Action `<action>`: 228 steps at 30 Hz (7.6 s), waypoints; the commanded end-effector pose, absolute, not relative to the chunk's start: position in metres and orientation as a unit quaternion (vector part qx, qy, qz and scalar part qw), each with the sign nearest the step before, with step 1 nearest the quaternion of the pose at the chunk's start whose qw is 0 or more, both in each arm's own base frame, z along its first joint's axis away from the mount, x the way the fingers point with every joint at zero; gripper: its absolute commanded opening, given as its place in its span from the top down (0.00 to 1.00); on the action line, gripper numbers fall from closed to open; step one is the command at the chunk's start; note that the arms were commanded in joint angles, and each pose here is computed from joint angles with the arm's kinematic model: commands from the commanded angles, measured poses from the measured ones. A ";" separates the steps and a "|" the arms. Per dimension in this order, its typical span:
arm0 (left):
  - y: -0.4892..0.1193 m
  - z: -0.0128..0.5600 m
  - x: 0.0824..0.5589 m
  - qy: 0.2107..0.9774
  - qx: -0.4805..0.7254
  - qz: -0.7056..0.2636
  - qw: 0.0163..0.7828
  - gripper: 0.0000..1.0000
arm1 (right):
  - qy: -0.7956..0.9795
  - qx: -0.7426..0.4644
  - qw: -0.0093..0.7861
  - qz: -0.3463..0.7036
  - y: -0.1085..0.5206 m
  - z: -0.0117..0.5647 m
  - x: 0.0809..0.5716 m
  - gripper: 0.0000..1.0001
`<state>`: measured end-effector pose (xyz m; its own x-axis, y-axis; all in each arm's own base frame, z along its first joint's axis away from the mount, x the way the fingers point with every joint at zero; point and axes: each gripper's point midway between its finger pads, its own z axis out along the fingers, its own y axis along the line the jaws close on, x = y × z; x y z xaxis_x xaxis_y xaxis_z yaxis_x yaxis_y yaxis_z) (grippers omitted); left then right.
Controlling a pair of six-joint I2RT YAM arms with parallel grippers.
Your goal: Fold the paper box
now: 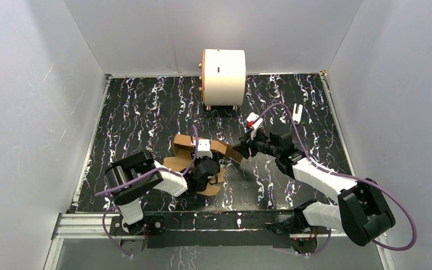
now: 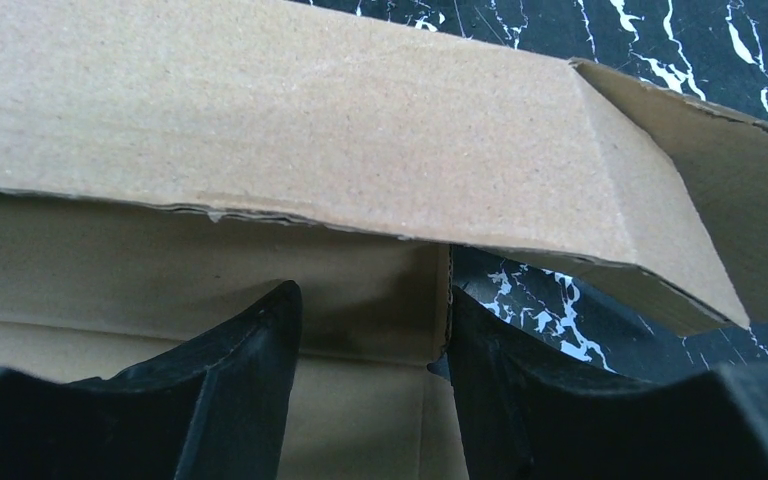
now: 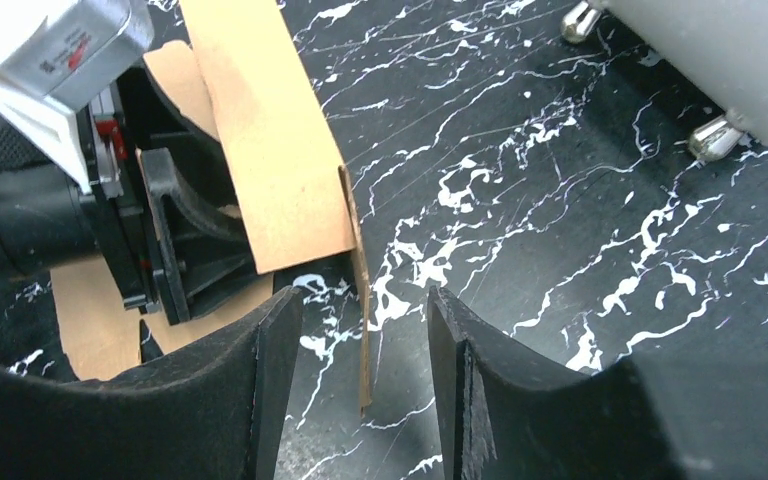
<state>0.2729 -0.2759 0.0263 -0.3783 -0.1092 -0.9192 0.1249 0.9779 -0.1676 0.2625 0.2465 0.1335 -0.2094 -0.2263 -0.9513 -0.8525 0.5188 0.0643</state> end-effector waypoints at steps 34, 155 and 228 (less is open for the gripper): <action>-0.266 0.011 0.271 0.830 -0.020 -0.125 0.543 0.51 | 0.864 -0.243 0.397 0.191 0.300 0.101 0.298 0.56; -0.223 0.182 0.320 0.841 0.048 -0.097 0.530 0.24 | 0.791 -0.239 0.432 0.361 0.281 0.103 0.303 0.58; -0.258 0.106 0.378 0.875 0.159 -0.126 0.439 0.19 | 0.755 -0.291 0.391 0.440 0.240 0.093 0.351 0.46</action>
<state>0.3826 -0.2575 0.1110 -0.5470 0.1622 -0.8213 0.3778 0.9233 -0.0693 0.3648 0.2261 0.0796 -0.5905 -0.0736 -0.8036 -0.7081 0.5250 0.4722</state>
